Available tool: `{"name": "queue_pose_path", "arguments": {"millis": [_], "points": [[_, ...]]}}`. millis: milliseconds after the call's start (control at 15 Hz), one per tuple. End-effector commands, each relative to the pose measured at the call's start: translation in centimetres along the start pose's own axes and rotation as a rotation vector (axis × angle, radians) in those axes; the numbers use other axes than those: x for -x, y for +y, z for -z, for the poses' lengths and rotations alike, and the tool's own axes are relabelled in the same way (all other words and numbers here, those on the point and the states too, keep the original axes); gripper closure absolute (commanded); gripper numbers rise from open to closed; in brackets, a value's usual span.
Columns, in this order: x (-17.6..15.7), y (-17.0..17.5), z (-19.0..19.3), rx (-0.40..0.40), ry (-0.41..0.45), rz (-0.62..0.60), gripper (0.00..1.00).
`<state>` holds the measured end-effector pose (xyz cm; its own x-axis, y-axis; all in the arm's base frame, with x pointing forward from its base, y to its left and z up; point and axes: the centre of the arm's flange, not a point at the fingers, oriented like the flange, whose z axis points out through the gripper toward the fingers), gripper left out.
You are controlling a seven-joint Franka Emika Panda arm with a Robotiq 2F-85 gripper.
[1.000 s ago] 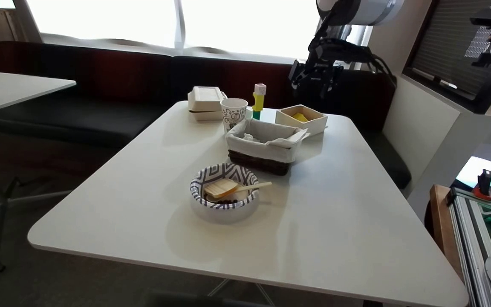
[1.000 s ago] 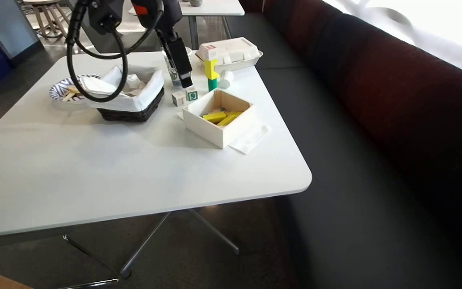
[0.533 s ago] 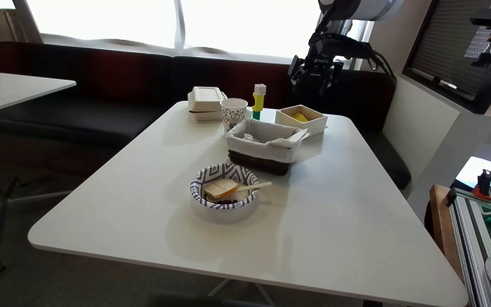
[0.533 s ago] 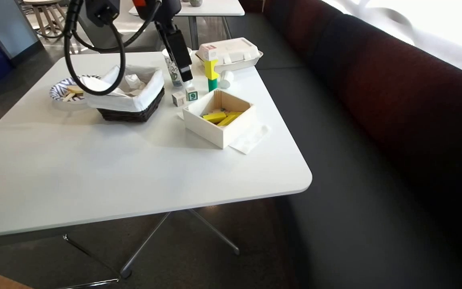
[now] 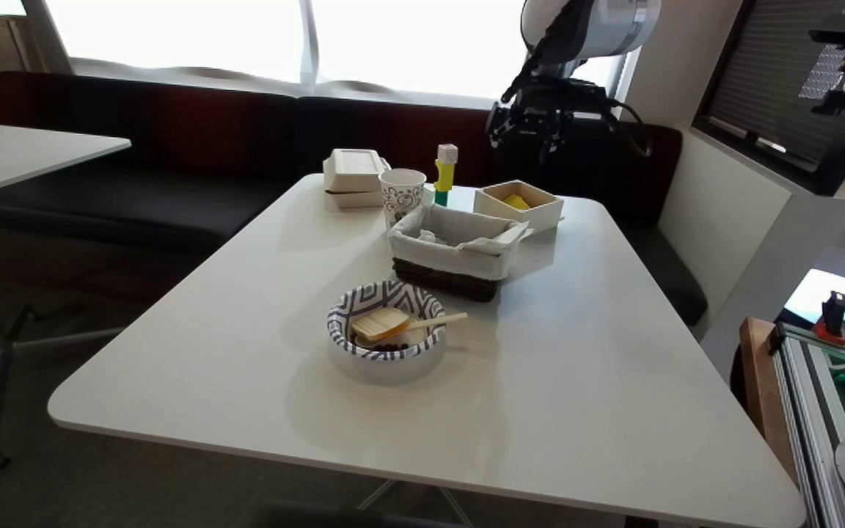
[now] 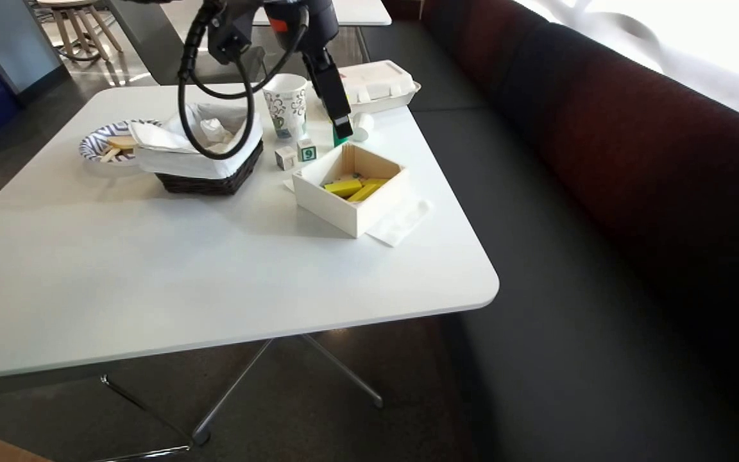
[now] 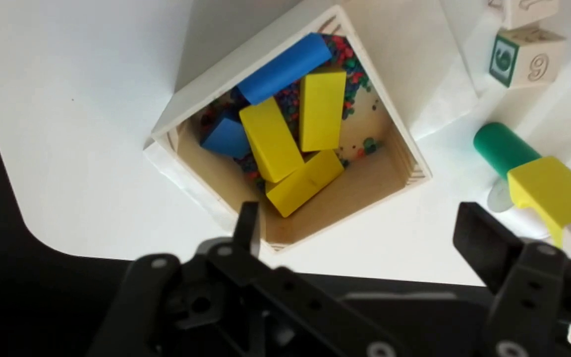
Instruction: Remove a block from the box and put it on the tower
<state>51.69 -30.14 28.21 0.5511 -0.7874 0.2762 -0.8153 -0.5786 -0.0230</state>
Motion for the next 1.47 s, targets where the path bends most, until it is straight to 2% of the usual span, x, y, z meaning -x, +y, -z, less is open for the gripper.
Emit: {"name": "queue_pose_path", "arguments": {"millis": [0,333,733,1000,1400], "points": [[-2.1,-1.4,-3.8,0.059,0.042,-0.053,0.00],[-2.7,-1.3,-7.5,0.128,0.027,-0.094,0.00],[-2.7,-0.8,-9.9,0.202,0.008,-0.104,0.00],[-3.0,-1.0,-9.7,0.226,-0.030,-0.103,0.00],[-2.9,-1.0,-7.4,0.184,-0.055,-0.112,0.00]]}}
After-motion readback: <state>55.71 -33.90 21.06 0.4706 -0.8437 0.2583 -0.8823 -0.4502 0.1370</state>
